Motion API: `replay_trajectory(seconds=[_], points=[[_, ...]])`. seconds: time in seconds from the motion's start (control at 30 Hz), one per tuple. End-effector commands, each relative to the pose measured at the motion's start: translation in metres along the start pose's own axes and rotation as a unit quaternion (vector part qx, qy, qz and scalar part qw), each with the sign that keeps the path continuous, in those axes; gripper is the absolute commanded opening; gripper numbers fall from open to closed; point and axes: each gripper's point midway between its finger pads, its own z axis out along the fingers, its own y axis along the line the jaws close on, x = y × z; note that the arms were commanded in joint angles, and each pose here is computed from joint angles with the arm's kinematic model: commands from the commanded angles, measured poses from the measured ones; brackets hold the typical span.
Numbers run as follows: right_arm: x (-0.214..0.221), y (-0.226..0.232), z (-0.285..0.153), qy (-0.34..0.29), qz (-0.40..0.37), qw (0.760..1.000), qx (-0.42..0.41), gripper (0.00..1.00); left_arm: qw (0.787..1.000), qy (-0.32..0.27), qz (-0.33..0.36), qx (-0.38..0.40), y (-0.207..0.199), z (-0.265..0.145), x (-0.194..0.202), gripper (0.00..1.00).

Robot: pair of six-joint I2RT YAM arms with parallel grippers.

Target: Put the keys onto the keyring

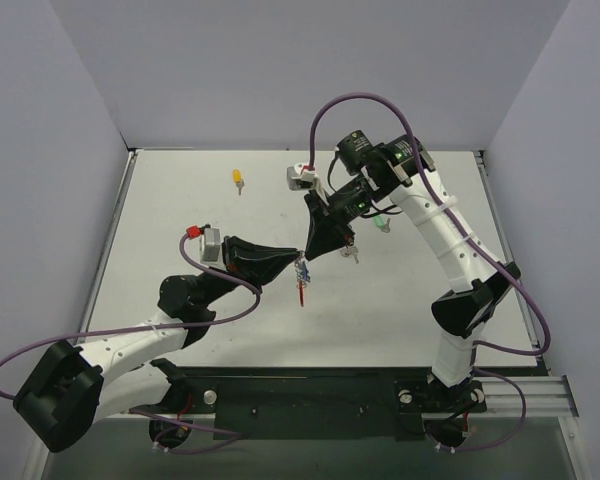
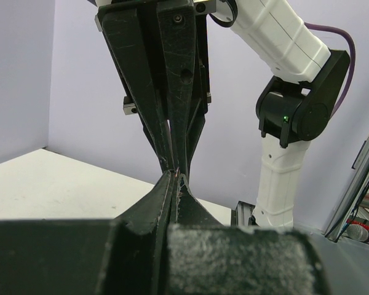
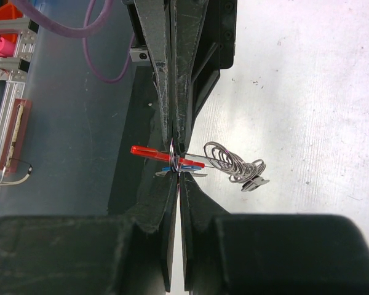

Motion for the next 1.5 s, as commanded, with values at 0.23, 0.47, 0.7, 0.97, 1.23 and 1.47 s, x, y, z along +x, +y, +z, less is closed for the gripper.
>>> replay_trajectory(seconds=[0.23,0.47,0.7,0.97,1.23,1.47], points=[[-0.005,0.011,0.015,-0.013,0.024,0.999,-0.045,0.02,0.99,-0.106,0.059,0.07,-0.037,0.007,-0.061,0.0],[-0.008,0.011,0.013,-0.019,0.023,0.999,-0.044,0.09,0.991,-0.102,0.056,0.067,-0.036,0.005,-0.058,0.0],[-0.005,0.019,-0.013,-0.012,-0.013,1.0,-0.004,0.29,0.994,-0.07,0.064,0.058,-0.032,0.002,-0.044,0.0],[-0.005,0.025,-0.011,-0.009,-0.021,1.0,-0.01,0.32,0.995,-0.058,0.064,0.044,-0.024,0.003,-0.038,0.0],[-0.009,0.023,-0.003,-0.001,-0.028,0.999,-0.017,0.32,0.996,-0.053,0.06,0.037,-0.019,0.005,-0.035,0.0],[-0.013,0.022,-0.002,-0.003,-0.03,0.999,-0.014,0.27,0.997,-0.051,0.056,0.031,-0.016,0.006,-0.032,0.0]])
